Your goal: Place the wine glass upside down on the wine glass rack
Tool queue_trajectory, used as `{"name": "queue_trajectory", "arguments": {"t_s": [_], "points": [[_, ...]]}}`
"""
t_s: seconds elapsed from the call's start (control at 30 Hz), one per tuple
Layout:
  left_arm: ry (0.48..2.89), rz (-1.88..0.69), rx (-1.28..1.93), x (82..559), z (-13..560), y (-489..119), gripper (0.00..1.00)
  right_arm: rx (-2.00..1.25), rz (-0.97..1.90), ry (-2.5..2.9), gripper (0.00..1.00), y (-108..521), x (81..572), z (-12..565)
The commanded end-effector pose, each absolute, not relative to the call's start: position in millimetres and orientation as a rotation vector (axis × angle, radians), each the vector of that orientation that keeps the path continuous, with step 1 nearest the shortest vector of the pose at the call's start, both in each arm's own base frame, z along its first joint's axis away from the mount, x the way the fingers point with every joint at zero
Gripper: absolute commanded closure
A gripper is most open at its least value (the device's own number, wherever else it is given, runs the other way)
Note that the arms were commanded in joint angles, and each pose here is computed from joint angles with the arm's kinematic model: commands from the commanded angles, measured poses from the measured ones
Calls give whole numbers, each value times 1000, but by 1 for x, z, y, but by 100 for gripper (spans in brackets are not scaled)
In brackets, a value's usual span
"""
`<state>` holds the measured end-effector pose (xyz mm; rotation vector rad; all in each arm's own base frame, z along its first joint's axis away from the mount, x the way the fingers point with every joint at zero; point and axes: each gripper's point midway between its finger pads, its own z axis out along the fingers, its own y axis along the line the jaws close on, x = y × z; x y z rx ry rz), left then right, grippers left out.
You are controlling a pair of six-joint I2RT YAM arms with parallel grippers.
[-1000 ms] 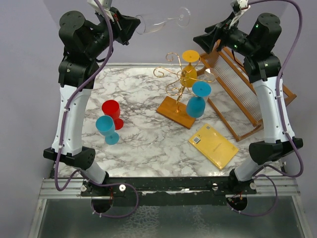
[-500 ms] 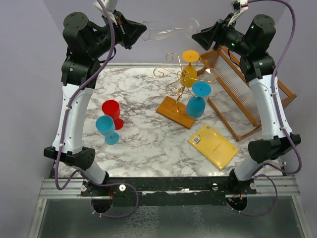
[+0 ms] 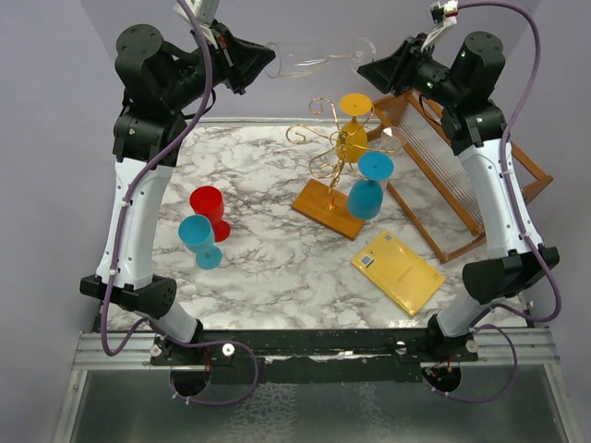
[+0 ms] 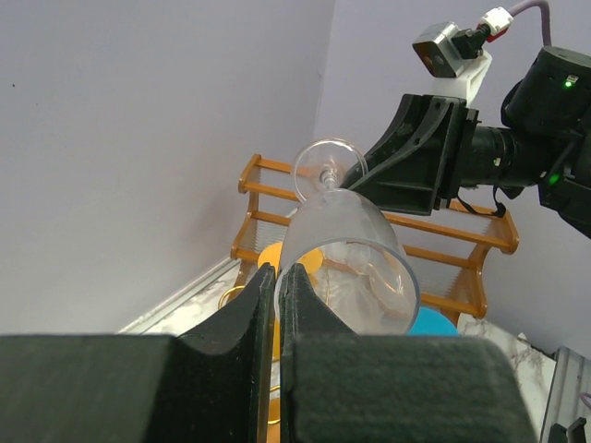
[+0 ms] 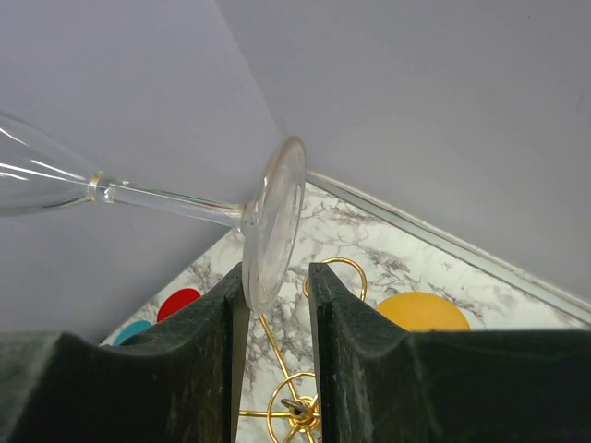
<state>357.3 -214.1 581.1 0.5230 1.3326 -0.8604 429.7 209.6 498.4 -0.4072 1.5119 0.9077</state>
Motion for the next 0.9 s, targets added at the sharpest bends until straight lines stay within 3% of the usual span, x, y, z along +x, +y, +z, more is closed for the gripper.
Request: {"name": "queue_trajectory", "arguments": {"t_s": [0.0, 0.13, 0.5, 0.87], "points": [[1237, -877, 555, 332, 607, -213, 100, -401, 911, 1462, 71, 210, 424, 515], [1237, -882, 550, 332, 608, -213, 100, -409, 910, 1451, 75, 210, 421, 518], [1256, -880, 535, 331, 603, -211, 99, -407, 823, 1425, 99, 200, 421, 525], [1280, -774, 513, 326, 601, -195, 44, -414, 600, 1398, 99, 176, 430, 525]]}}
